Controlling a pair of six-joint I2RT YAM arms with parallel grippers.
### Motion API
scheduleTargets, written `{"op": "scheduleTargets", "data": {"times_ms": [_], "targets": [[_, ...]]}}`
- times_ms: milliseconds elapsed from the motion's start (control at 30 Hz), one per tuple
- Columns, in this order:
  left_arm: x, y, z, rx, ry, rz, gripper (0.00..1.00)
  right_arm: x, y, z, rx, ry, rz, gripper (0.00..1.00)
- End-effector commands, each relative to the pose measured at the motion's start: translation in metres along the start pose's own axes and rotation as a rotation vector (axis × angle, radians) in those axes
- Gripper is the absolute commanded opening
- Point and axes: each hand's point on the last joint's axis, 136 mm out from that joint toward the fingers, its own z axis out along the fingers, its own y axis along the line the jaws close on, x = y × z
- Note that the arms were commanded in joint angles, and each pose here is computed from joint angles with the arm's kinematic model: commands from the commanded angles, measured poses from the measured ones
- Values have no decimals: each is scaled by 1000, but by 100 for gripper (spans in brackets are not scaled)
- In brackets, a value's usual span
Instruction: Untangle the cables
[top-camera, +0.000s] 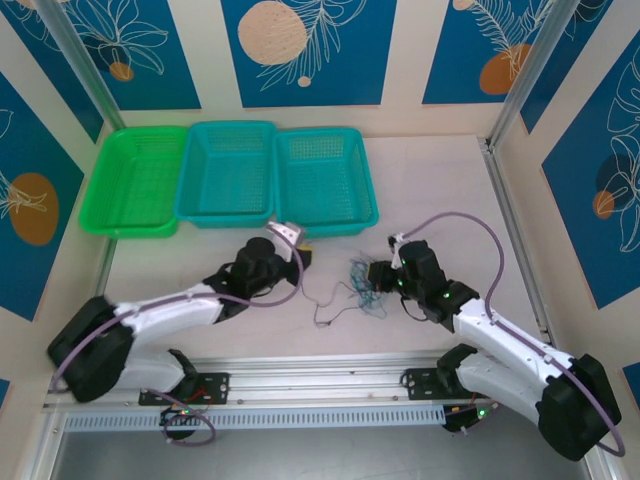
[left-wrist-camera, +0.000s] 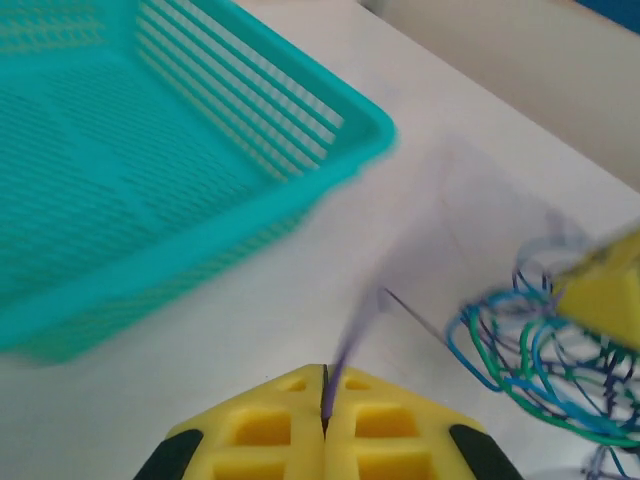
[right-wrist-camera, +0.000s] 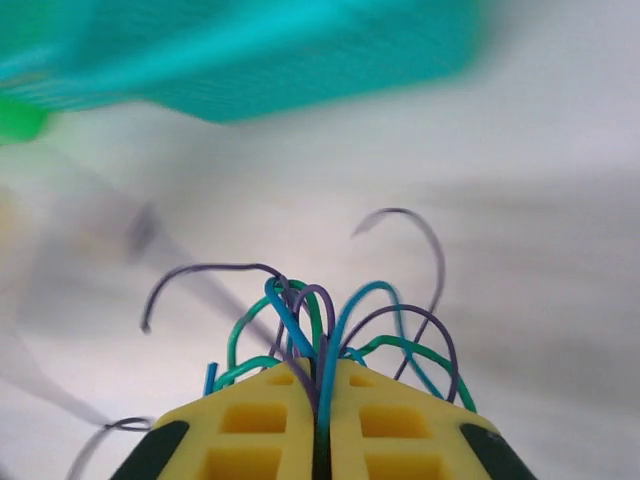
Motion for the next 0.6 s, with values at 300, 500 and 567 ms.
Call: {"op": "scheduleTargets", "data": {"times_ms": [300,500,567], "targets": [[-71,91,-107,-438,-112,-49,0,32,-148,-40,592,-137,607,32],[-63,83,-102,-338,-83,-77,0,10,-129,-36,485,-123,538,36],[-51,77,-92,-289,-53,-99,0,-1,-102,-29,355,-89,465,41]]}}
